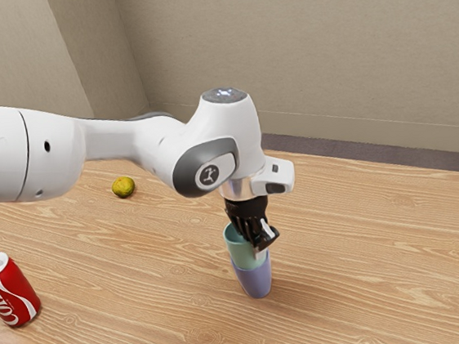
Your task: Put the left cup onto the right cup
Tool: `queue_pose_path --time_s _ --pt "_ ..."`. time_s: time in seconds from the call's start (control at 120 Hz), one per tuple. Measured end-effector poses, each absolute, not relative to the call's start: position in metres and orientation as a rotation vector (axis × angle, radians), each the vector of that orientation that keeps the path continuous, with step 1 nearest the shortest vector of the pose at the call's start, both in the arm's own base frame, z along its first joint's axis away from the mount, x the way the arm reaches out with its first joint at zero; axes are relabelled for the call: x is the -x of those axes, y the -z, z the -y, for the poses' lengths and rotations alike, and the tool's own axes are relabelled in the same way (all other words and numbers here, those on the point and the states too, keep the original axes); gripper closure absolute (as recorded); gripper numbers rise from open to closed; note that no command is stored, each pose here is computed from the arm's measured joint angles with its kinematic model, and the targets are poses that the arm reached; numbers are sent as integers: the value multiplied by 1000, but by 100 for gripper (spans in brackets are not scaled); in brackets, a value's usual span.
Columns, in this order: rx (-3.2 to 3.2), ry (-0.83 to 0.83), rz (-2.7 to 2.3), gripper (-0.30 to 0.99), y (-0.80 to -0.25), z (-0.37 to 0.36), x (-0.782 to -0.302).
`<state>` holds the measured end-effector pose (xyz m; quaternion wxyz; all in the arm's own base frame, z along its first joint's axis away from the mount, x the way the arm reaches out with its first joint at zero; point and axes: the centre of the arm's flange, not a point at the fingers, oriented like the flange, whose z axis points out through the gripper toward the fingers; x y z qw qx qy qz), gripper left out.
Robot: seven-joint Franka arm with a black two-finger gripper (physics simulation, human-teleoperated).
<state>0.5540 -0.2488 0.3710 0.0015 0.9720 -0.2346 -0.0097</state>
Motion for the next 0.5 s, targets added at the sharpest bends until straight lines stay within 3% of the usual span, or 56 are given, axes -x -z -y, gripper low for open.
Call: queue_pose_path --time_s 0.233,0.5 --pt "-3046 3 735 28 -387 246 -552" --pt "-3041 -112 738 8 -460 237 -532"
